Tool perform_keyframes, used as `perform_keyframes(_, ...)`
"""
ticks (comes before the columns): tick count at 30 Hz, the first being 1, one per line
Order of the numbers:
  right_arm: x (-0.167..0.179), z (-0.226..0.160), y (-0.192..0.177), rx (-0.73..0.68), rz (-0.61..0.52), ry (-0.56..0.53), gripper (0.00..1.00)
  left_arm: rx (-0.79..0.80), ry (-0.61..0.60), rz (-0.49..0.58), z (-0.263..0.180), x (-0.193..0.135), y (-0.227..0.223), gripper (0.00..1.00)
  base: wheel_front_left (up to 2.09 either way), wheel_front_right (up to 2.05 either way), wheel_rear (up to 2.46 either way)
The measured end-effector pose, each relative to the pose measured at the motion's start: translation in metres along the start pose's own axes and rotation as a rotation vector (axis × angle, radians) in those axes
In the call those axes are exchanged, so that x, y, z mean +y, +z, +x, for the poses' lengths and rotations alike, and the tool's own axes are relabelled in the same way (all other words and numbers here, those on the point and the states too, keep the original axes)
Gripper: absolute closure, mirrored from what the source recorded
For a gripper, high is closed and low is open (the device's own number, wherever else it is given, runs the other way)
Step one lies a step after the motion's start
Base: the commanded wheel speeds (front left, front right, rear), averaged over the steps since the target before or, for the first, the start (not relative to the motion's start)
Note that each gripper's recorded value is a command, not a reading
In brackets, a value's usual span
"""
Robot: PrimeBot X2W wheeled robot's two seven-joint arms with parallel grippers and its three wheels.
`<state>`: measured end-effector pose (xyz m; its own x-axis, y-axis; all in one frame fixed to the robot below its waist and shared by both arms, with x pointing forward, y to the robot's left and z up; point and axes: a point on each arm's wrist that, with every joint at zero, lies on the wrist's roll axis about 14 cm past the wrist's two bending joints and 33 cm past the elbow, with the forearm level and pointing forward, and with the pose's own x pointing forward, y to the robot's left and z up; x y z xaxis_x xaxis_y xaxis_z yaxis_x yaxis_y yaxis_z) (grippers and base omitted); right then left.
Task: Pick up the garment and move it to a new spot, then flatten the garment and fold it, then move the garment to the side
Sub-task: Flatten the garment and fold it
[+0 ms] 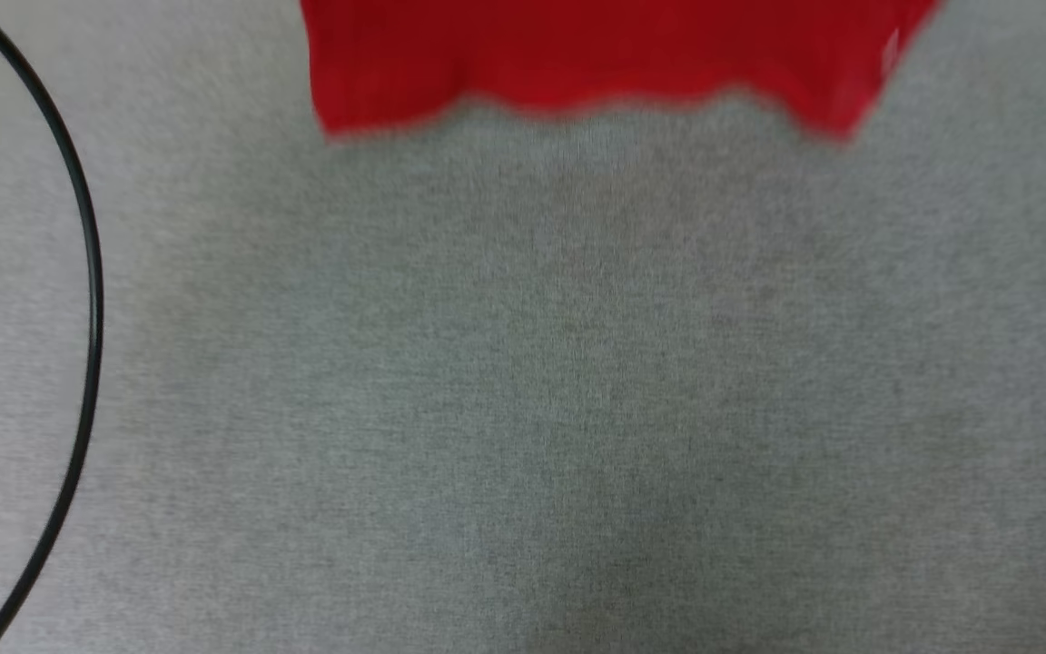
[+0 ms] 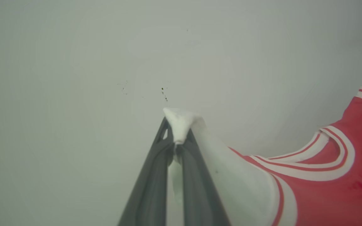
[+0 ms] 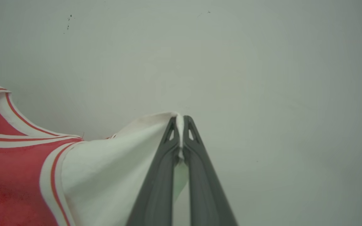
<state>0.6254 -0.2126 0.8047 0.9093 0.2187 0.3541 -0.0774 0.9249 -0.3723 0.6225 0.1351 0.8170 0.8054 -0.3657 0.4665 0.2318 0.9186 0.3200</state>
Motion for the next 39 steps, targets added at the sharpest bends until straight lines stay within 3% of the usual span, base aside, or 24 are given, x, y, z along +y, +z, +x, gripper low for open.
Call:
perform_keyframes(9,0.009,0.047,-0.055,0.028,0.006,-0.015,1.0,0.041,0.036,-0.019,0.033,0.008,-0.072,1.0,0.0,0.0,0.0)
perform_keyframes(16,0.039,0.05,-0.102,0.078,0.033,0.035,1.0,0.104,0.038,-0.064,0.025,-0.001,-0.127,1.0,0.0,0.0,0.0)
perform_keyframes(20,0.058,0.033,-0.128,0.127,0.048,0.075,1.0,0.158,0.042,-0.089,0.002,-0.006,-0.153,1.0,0.0,0.0,0.0)
perform_keyframes(28,0.084,-0.009,-0.141,0.175,0.136,0.127,1.0,0.271,0.046,-0.138,-0.056,-0.016,-0.179,1.0,0.0,0.0,0.0)
perform_keyframes(39,0.115,-0.106,-0.161,0.298,0.18,0.228,1.0,0.411,0.091,-0.255,-0.166,-0.053,-0.19,1.0,0.0,0.0,0.0)
